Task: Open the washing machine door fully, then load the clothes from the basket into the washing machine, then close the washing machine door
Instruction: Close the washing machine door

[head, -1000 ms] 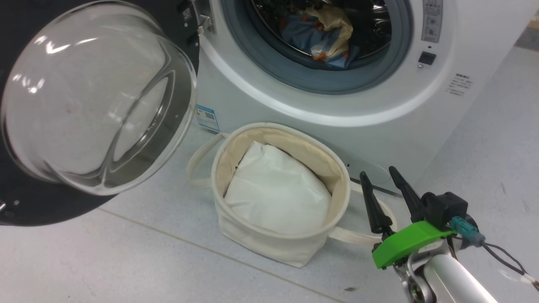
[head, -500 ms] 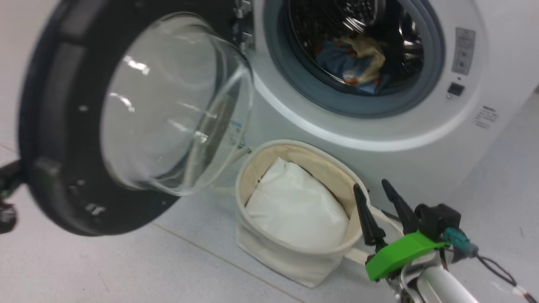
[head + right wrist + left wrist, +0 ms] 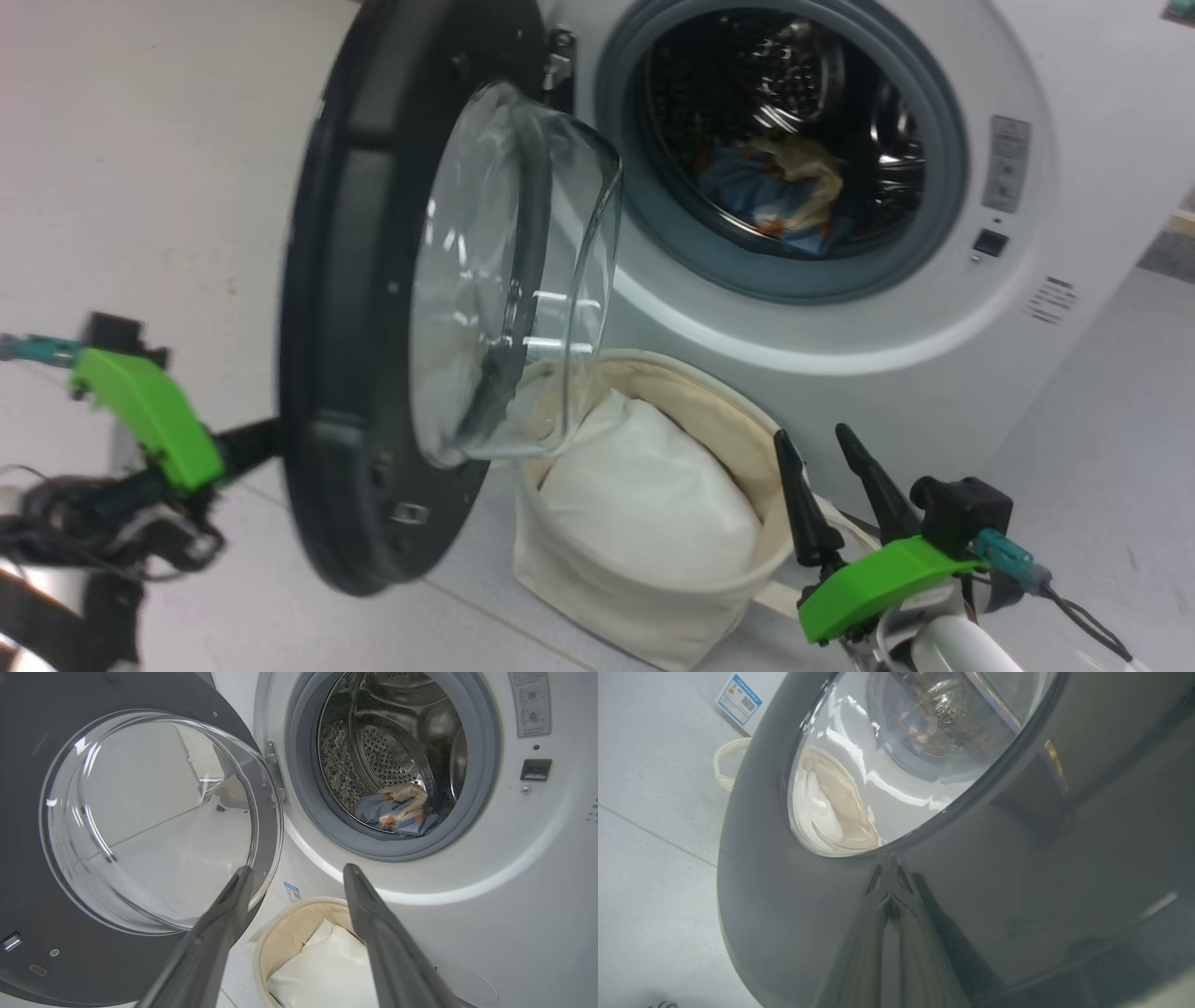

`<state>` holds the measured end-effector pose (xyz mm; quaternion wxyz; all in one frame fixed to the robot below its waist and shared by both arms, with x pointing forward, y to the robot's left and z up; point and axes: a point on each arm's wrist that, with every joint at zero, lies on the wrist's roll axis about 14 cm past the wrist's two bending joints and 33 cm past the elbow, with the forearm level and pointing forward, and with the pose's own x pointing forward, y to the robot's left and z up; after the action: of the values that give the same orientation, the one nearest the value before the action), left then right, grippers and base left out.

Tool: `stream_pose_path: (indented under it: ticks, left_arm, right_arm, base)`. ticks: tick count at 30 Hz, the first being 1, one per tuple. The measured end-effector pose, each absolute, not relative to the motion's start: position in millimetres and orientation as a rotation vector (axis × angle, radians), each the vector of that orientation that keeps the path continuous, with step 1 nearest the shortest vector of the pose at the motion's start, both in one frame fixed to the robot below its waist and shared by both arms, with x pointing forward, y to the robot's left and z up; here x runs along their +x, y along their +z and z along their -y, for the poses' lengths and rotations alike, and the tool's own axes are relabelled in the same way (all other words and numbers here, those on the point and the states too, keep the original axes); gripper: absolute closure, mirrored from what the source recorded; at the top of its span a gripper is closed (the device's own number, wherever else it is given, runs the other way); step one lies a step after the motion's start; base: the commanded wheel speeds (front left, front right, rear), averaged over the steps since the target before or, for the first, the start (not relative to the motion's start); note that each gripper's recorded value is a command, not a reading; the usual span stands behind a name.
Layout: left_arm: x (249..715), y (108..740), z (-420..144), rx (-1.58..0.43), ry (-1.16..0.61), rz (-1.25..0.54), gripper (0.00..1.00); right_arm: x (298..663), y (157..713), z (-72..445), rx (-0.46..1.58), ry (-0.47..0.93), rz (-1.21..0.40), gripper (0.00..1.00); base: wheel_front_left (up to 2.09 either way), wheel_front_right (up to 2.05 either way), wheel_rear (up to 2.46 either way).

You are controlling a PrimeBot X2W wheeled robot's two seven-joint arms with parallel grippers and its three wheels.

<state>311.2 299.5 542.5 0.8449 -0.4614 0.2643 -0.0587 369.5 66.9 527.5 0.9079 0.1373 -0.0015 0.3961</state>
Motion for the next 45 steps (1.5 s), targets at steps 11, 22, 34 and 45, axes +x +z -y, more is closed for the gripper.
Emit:
stream_pose_path:
  ticks: [11,22,34,45]
  left_arm:
    - [337,561,-198,-0.908,-0.377,-0.601,1.00]
    - [385,564,-130,-0.896,-0.528,-0.622,1.00]
    - [458,559,-71,-0.934,-0.599,-0.613,1.00]
    - [494,554,-35,-0.965,-0.655,-0.606,1.00]
  right_arm:
    - [382,528,-13,0.288,0.658,0.033,0.00]
    - [383,525,64,0.284,0.438,0.062,0.00]
    - [372,522,149,0.265,0.192,0.085,0.00]
    - [366,512,178,0.247,0.101,0.062,0.00]
  base:
    - [0.00,0.00,0.00]
    - [0.00,0.00,0.00]
    - [0.00,0.00,0.00]
    - [0.00,0.00,0.00]
